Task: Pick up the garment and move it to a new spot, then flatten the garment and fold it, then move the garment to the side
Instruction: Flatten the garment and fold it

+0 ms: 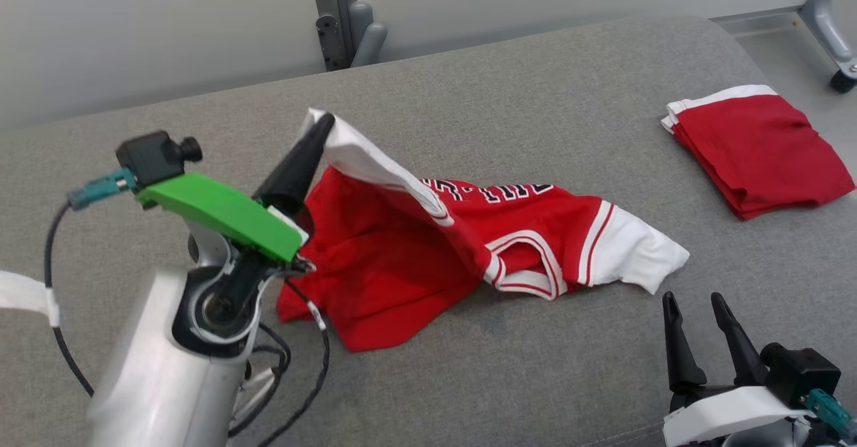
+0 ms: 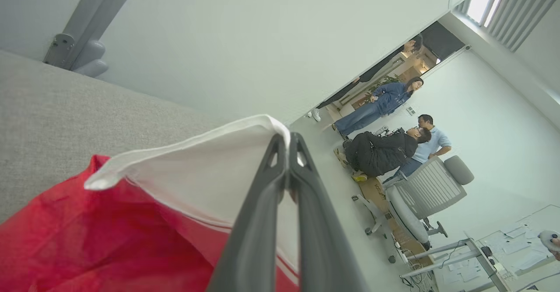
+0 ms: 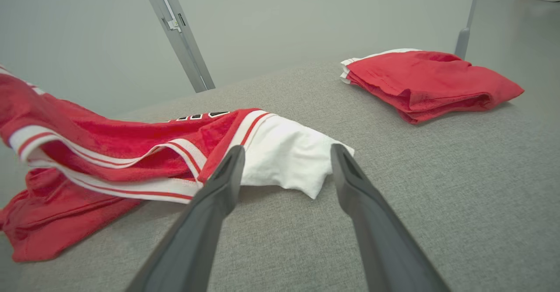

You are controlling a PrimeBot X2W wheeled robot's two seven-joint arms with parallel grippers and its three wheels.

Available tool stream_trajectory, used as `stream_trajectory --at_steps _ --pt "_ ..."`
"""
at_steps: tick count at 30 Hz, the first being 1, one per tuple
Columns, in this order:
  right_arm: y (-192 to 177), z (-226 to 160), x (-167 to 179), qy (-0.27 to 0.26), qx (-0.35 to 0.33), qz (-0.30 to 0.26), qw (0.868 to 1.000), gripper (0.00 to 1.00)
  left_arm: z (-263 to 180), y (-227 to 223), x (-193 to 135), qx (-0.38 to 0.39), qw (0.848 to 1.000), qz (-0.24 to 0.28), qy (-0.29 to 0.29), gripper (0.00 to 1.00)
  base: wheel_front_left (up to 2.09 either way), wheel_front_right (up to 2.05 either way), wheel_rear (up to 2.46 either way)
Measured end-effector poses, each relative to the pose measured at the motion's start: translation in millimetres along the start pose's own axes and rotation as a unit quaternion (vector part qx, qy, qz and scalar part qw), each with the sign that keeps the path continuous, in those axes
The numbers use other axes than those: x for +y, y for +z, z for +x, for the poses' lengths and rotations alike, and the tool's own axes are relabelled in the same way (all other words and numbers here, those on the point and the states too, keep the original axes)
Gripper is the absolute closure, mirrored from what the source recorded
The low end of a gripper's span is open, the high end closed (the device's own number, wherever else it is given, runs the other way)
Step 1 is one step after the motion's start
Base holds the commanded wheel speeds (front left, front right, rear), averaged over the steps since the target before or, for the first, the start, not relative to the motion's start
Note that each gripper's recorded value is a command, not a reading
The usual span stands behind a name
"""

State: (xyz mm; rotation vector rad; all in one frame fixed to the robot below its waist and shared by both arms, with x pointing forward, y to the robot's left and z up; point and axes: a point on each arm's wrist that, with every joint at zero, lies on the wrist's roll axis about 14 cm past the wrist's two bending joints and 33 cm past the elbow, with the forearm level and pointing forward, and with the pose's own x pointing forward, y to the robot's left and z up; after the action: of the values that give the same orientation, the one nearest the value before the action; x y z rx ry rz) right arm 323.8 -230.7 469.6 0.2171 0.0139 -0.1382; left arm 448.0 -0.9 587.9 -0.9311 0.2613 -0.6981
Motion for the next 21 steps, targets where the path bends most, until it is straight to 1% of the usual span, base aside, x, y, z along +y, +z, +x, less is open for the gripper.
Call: stream_trajectory --at_steps 5,10,13,17,21 --pt "3 -3 -7 -0.013 -0.006 0.01 1.0 0.0 24 43 -15 -0.054 0.998 0.027 0.003 1.0 0.0 0.0 0.0" --pt "5 -6 -13 -0.023 -0.009 0.014 1.0 0.0 41 63 -26 -0.081 0.996 0.042 -0.001 1.0 0.0 0.0 0.0" --pt "5 -9 -17 -0.032 -0.009 0.017 0.999 0.0 54 71 -36 -0.082 0.994 0.069 -0.005 1.0 0.0 0.0 0.0" --pt "11 -1 -15 -0.029 -0.017 0.021 0.999 0.0 78 81 -25 -0.082 0.994 0.073 0.022 1.0 0.0 0.0 0.0" --pt "14 7 -15 -0.031 -0.021 0.024 0.999 0.0 102 103 -18 -0.102 0.989 0.104 0.035 1.0 0.0 0.0 0.0"
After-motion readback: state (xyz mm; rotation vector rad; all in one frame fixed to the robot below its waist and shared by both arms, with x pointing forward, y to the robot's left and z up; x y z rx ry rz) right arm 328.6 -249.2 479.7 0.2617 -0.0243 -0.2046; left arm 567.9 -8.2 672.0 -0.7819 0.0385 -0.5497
